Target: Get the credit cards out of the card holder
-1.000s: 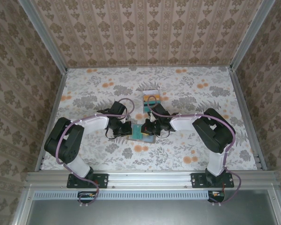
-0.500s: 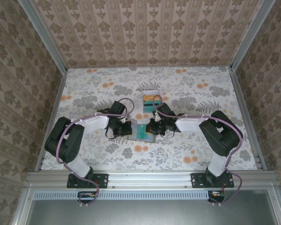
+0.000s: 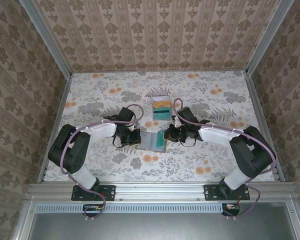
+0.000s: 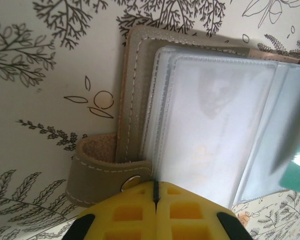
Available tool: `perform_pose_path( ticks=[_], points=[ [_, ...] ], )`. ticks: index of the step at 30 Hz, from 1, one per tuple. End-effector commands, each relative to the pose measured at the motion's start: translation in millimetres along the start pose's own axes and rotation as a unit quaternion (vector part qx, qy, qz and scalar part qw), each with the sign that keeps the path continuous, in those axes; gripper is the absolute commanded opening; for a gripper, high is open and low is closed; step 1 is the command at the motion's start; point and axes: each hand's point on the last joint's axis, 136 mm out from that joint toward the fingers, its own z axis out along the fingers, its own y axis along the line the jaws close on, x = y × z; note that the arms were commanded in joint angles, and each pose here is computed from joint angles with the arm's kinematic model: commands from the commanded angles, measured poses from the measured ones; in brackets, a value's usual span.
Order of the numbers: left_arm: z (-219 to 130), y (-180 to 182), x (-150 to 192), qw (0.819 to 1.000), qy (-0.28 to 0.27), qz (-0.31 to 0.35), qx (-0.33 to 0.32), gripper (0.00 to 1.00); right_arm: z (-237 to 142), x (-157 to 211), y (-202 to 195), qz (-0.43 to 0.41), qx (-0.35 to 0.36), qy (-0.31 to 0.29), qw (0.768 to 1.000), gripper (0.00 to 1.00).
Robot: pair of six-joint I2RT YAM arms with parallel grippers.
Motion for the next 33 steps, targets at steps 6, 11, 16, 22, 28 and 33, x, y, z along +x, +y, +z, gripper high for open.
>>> perform_pose_path(
  ticks=[6, 11, 16, 22, 28, 33],
  points=[
    [-25, -13, -18, 0.999, -0.034, 0.015, 0.008, 0.13, -57, -24, 19, -0.158, 0.088, 0.001, 0.984, 0.00],
    [-47, -27, -26, 0.997, -0.066, 0.030, 0.029, 0.36, -79, -56, 27, -0.293, 0.160, -0.007, 0.943, 0.00],
    [-65, -28, -31, 0.994, -0.098, 0.032, 0.034, 0.65, -85, -86, 23, -0.434, 0.240, 0.004, 0.868, 0.00],
    [-80, -21, -33, 0.992, -0.121, 0.025, 0.029, 0.89, -74, -123, 22, -0.576, 0.348, 0.032, 0.739, 0.00],
    [-87, -14, -32, 0.991, -0.132, 0.017, 0.025, 0.90, -55, -144, 32, -0.660, 0.378, 0.042, 0.647, 0.00],
    [-90, -11, -29, 0.990, -0.136, 0.012, 0.022, 0.90, -34, -145, 39, -0.692, 0.368, 0.046, 0.620, 0.00]
  ],
)
